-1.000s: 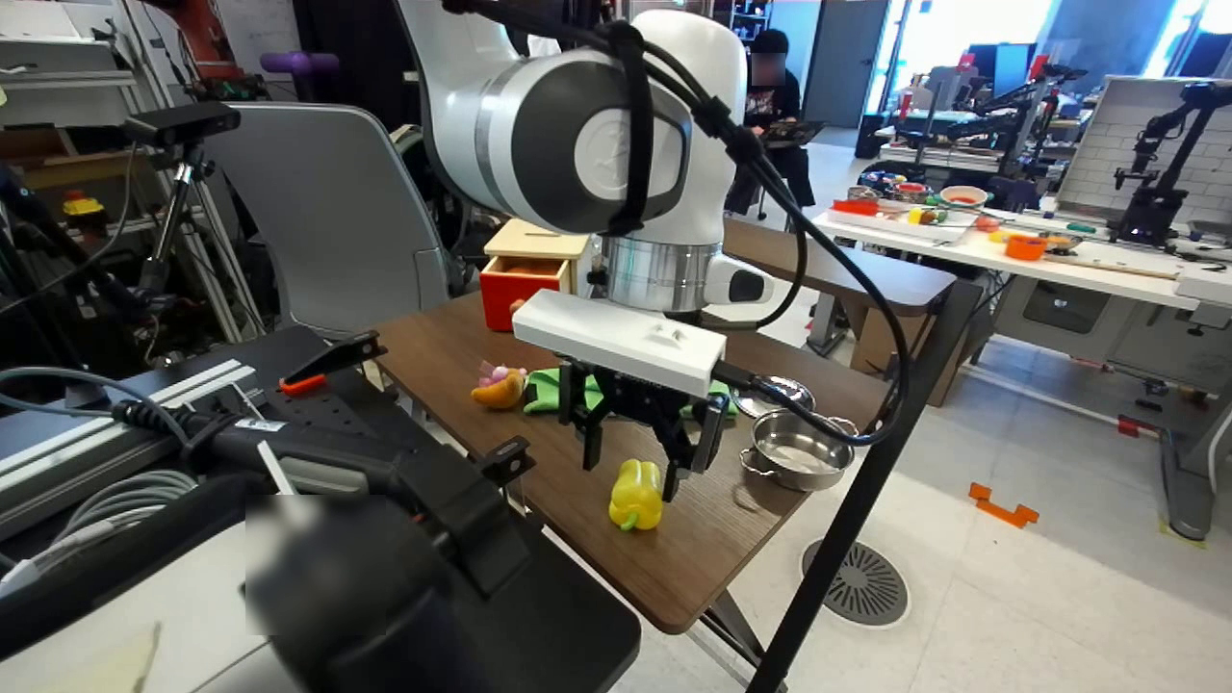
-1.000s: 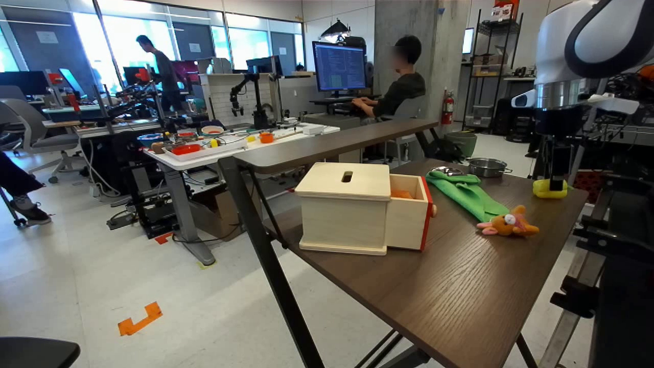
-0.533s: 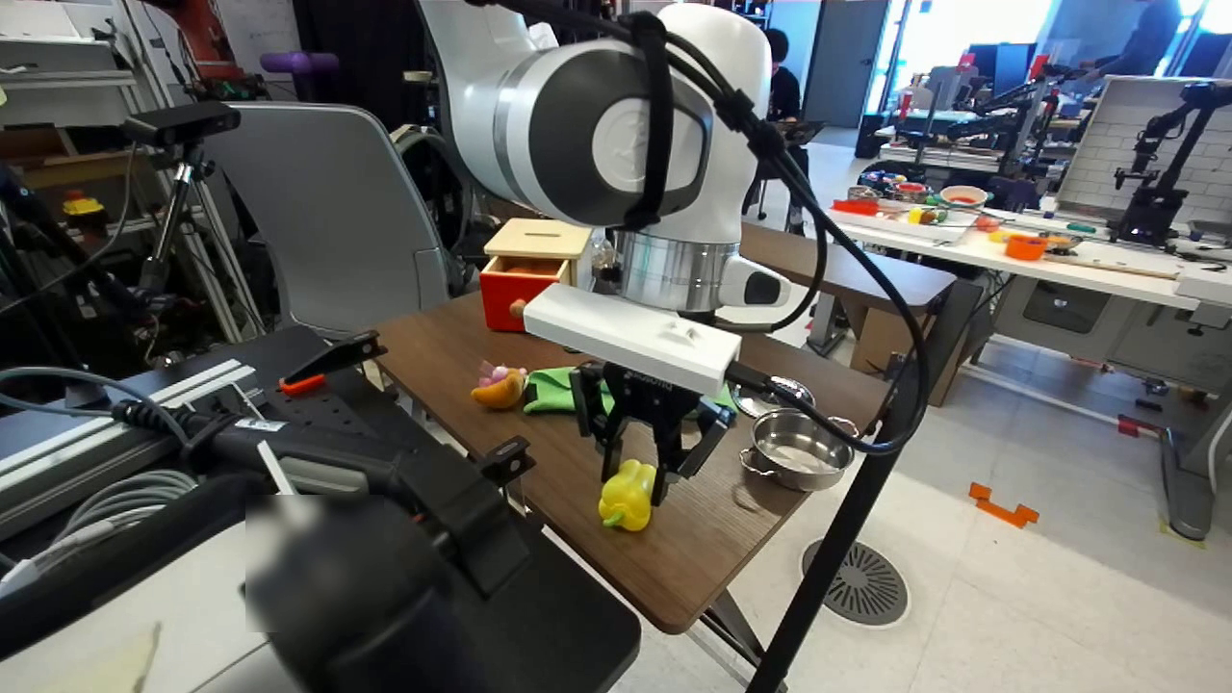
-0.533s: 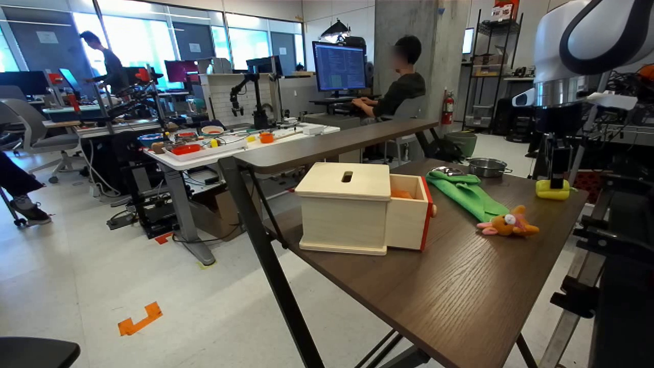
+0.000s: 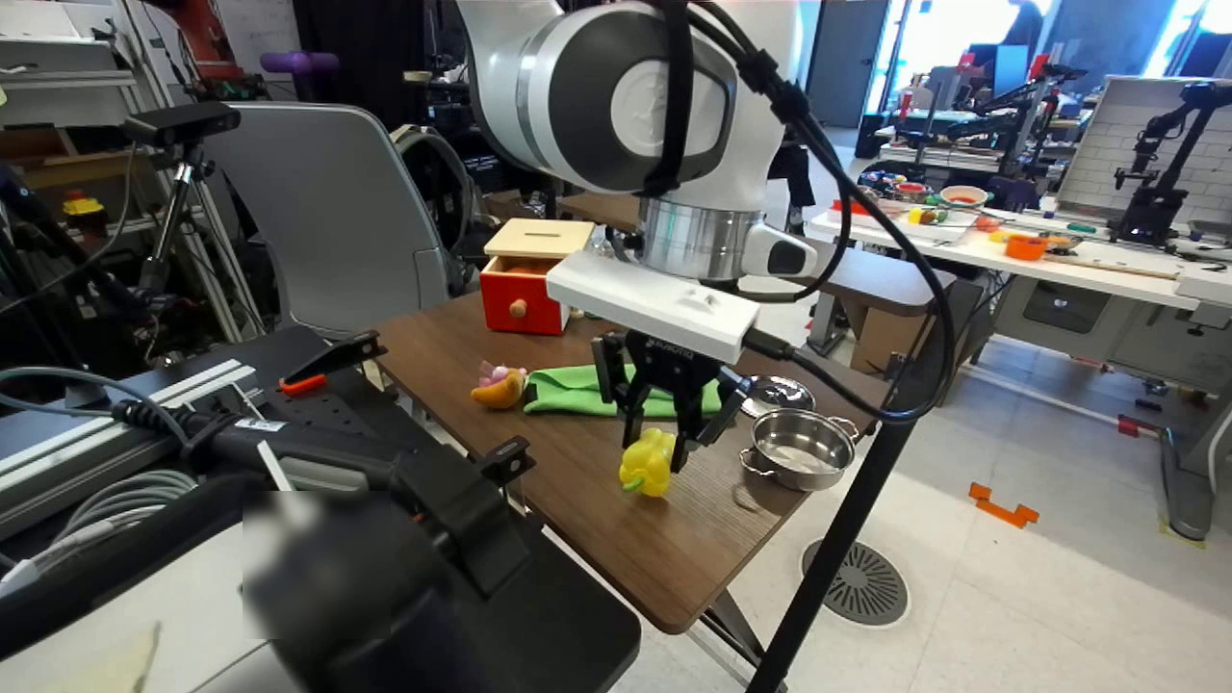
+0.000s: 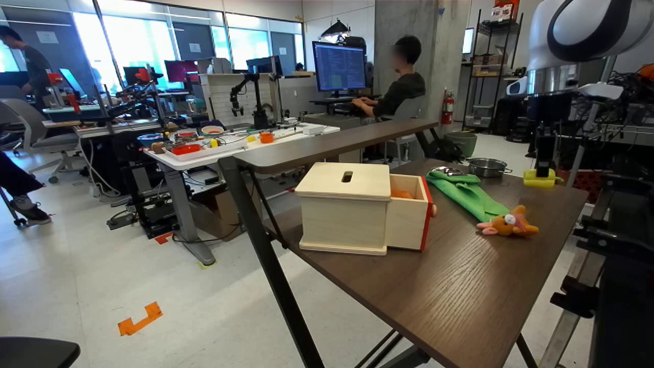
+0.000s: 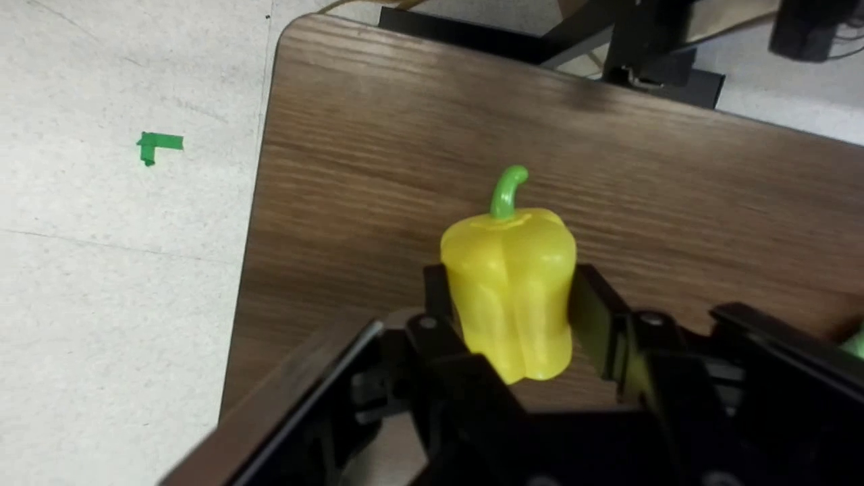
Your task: Remove the lid from th pot then put the yellow pepper inside
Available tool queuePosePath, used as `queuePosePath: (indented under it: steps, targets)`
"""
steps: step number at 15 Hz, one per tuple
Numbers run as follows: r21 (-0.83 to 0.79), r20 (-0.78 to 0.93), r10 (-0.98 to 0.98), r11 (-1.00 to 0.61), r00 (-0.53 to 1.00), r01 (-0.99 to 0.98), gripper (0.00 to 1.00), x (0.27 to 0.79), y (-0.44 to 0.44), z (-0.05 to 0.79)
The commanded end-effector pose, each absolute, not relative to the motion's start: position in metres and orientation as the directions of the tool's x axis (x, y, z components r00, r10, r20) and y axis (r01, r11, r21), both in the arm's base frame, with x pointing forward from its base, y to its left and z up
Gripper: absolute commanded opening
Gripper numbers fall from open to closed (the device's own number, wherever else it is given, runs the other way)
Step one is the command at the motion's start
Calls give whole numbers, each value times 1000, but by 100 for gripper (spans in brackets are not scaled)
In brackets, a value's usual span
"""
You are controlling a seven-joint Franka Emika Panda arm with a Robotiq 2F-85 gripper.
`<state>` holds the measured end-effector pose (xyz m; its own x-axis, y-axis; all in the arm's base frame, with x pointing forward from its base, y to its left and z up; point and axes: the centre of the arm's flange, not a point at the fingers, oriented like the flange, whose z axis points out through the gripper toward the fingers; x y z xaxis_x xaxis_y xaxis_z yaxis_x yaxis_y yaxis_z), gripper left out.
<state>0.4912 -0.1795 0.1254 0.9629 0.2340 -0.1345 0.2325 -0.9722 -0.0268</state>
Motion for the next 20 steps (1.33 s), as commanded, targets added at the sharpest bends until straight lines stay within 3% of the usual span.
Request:
queuePosePath:
  steps: [1, 20]
  targets:
    - [-23, -80, 196, -981, 977, 195, 22, 507, -196, 161]
    - [2, -29, -19, -1000, 999, -19, 22, 604, -262, 143]
